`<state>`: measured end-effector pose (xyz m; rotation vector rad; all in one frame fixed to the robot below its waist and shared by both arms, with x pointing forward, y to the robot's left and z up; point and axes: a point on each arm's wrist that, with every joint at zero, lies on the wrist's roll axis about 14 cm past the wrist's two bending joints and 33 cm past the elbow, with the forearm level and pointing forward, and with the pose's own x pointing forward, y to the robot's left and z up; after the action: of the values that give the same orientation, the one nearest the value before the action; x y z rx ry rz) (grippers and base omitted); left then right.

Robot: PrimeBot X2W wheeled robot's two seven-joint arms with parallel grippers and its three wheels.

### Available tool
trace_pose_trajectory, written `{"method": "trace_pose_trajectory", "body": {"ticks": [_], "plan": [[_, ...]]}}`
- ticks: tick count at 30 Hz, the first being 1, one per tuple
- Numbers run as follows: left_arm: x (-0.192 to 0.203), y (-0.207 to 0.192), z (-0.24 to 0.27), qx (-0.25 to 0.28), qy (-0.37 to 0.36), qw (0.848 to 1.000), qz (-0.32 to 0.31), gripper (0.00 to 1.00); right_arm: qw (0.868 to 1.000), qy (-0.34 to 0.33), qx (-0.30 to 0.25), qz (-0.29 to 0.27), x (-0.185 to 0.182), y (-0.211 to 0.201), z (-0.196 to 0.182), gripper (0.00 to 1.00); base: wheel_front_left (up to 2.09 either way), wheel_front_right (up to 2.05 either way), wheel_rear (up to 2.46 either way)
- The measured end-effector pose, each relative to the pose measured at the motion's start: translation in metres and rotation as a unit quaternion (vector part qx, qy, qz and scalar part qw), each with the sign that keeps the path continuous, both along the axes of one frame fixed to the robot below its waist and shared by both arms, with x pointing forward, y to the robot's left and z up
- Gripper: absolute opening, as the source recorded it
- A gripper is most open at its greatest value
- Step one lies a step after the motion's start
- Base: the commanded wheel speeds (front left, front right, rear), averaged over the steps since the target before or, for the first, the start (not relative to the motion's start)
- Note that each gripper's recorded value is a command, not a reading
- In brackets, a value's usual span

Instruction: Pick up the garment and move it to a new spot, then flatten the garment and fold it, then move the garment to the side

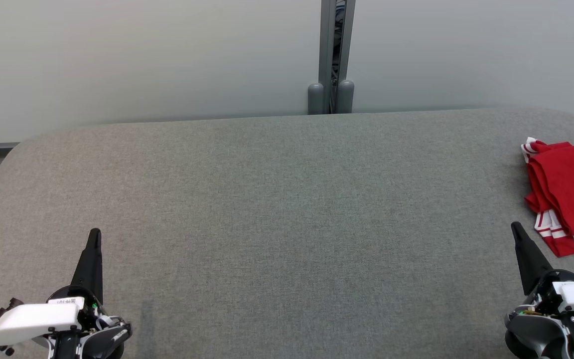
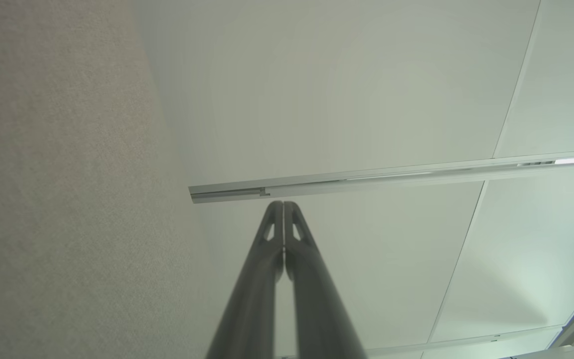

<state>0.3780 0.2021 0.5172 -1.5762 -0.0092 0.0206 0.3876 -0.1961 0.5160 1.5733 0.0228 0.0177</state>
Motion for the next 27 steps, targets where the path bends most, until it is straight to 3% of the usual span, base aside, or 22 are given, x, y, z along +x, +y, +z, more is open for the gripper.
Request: {"method": "trace_pose_trajectory", "body": {"ticks": [27], "plan": [[0.0000, -0.0005, -0.0001, -0.001, 0.000, 1.000, 0.000, 0.00, 1.000, 0.001, 0.002, -0.002, -0.0002, -0.0006, -0.0001, 0.00, 0.00, 0.00, 0.00]]}}
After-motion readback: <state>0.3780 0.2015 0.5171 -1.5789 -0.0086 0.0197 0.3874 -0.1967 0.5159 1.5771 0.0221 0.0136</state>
